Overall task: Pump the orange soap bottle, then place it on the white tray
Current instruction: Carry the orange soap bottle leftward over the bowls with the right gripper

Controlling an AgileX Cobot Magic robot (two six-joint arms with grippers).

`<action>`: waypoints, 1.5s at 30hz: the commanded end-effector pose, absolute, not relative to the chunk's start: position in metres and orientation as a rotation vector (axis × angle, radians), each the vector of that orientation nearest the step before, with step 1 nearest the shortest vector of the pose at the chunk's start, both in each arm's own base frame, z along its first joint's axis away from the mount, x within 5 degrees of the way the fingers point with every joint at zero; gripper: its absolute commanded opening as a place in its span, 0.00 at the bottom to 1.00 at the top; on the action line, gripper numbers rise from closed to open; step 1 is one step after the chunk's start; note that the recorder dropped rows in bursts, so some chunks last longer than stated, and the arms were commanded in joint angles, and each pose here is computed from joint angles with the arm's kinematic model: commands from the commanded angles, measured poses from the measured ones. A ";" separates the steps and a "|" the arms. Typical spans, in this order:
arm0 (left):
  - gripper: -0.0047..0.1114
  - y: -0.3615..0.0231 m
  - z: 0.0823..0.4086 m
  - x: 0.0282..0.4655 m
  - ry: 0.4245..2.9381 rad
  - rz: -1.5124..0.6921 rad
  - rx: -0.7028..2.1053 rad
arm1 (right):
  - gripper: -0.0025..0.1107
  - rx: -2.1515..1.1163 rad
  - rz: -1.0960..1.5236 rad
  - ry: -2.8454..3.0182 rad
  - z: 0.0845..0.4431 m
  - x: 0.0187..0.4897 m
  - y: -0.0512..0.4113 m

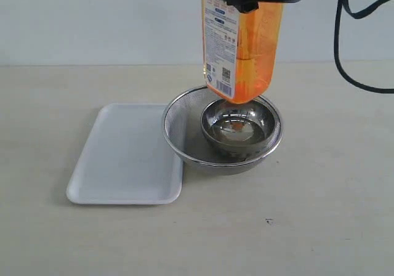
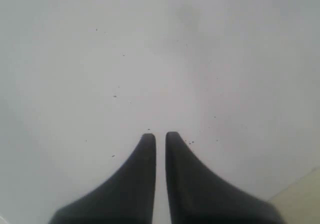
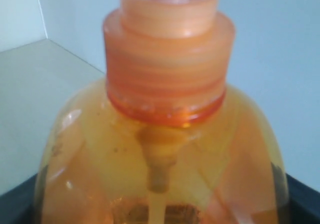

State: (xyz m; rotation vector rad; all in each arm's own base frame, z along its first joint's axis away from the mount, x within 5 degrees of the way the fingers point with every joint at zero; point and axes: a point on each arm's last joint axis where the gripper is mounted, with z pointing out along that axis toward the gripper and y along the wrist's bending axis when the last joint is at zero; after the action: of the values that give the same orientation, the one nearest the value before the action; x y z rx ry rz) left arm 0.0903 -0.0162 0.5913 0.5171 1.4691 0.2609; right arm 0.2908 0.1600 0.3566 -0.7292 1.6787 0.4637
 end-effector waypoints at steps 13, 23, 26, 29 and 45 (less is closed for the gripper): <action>0.08 -0.016 0.591 0.089 1.472 0.251 0.511 | 0.02 -0.747 0.630 1.559 0.368 0.295 0.175; 0.08 -0.016 0.591 0.089 1.472 0.251 0.511 | 0.02 -0.787 0.722 1.506 0.373 0.307 0.188; 0.08 -0.016 0.591 0.089 1.472 0.251 0.511 | 0.02 -0.819 0.718 1.496 0.371 0.307 0.201; 0.08 -0.016 0.591 0.089 1.472 0.251 0.511 | 0.02 -0.844 0.690 1.489 0.370 0.306 0.216; 0.08 -0.016 0.591 0.089 1.472 0.251 0.511 | 0.02 -0.896 0.760 1.444 0.372 0.310 0.254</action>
State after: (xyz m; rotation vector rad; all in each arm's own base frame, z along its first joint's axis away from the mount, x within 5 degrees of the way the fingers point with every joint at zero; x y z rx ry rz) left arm 0.0903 -0.0162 0.5913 0.5171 1.4691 0.2609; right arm 0.3154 0.2486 0.3555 -0.9126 1.5000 0.7055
